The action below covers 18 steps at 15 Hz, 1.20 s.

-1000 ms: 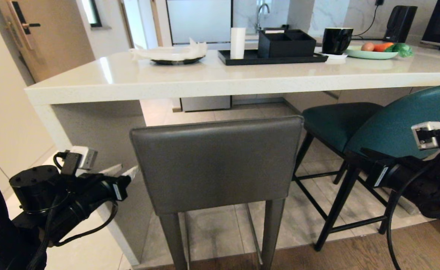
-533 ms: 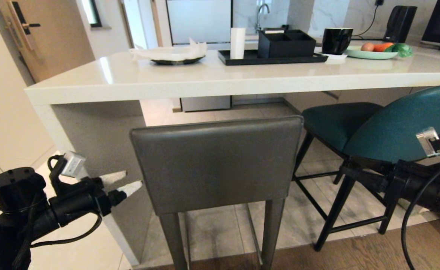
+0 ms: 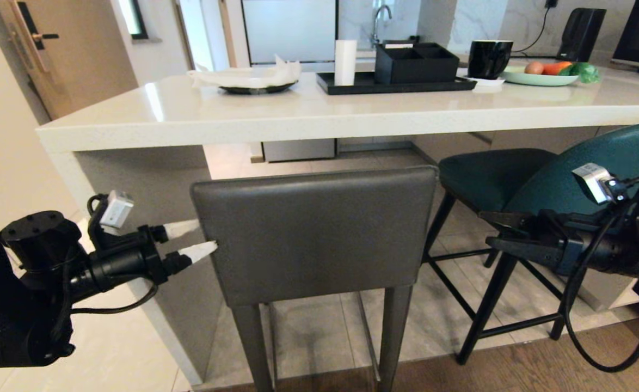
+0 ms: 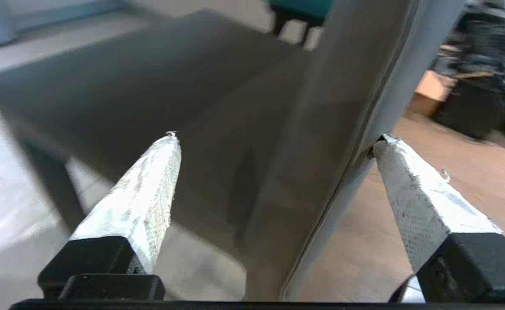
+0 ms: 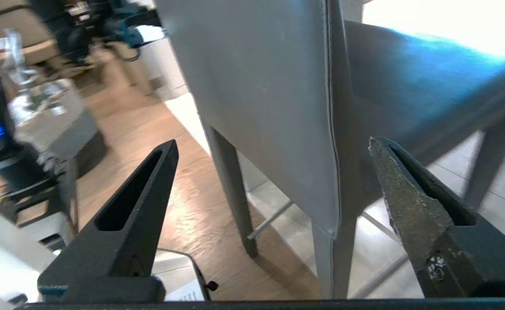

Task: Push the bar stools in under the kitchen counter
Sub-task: Pull the gray chair out from under the dining table

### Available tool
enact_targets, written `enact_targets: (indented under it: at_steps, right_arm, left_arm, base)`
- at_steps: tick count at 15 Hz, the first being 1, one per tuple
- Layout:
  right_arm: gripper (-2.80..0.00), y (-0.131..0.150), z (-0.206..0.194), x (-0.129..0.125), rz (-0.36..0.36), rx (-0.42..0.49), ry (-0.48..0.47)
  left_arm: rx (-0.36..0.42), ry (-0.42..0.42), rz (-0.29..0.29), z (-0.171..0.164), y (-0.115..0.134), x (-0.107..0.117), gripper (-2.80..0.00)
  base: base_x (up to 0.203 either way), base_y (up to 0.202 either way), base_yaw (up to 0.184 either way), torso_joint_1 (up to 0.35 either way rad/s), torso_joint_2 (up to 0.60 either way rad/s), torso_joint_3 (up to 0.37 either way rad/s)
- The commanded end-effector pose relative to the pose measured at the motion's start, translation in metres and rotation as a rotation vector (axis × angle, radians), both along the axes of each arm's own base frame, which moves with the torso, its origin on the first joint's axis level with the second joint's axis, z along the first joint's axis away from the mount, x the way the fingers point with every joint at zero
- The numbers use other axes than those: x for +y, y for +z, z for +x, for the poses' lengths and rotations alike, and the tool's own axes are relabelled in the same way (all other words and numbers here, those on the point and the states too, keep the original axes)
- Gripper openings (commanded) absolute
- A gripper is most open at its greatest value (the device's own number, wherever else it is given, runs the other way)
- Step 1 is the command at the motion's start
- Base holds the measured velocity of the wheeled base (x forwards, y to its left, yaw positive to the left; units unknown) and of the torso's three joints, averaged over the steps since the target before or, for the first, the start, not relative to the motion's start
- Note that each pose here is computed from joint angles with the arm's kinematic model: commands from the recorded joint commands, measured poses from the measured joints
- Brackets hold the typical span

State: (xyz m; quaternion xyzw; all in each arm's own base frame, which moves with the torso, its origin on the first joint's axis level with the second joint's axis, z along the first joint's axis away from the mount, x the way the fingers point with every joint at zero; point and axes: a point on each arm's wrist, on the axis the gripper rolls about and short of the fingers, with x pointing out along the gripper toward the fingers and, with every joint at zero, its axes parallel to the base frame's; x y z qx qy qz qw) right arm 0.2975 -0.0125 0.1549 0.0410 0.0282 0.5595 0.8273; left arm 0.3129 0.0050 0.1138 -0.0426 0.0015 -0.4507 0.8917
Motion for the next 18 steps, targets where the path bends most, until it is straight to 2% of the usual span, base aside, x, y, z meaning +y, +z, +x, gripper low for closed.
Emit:
enact_targets:
  at_steps: [1,4,8,11,16,18]
  right_arm:
    - [0.00,-0.012,0.016,0.004,0.006,0.028,0.068]
    - [0.00,-0.024,0.031,0.017,0.009,0.056,0.128]
    - [0.00,-0.033,0.059,0.027,0.012,0.059,0.148]
    - [0.00,-0.032,0.075,0.037,0.018,0.053,0.175]
    - [0.00,-0.039,0.079,0.085,0.018,0.073,0.300]
    - [0.00,-0.038,0.082,0.097,0.022,0.077,0.310]
  left_arm:
    - [-0.017,-0.013,-0.002,0.010,0.000,0.002,0.00]
    - [-0.009,-0.019,-0.012,0.015,0.000,0.001,0.00]
    - [0.014,-0.039,-0.011,0.016,-0.008,0.002,0.00]
    - [0.026,-0.097,-0.008,0.011,-0.009,0.000,0.00]
    - [0.017,-0.155,-0.002,0.008,-0.006,-0.010,0.00]
    - [0.018,-0.167,-0.002,0.006,-0.006,-0.014,0.00]
  base:
    - [0.000,0.000,0.000,0.000,0.00,0.000]
    - [0.000,0.000,0.000,0.000,0.00,0.000]
    - [0.000,0.000,0.000,0.000,0.00,0.000]
    - [0.000,0.000,0.000,0.000,0.00,0.000]
    - [0.000,0.000,0.000,0.000,0.00,0.000]
    - [0.000,0.000,0.000,0.000,0.00,0.000]
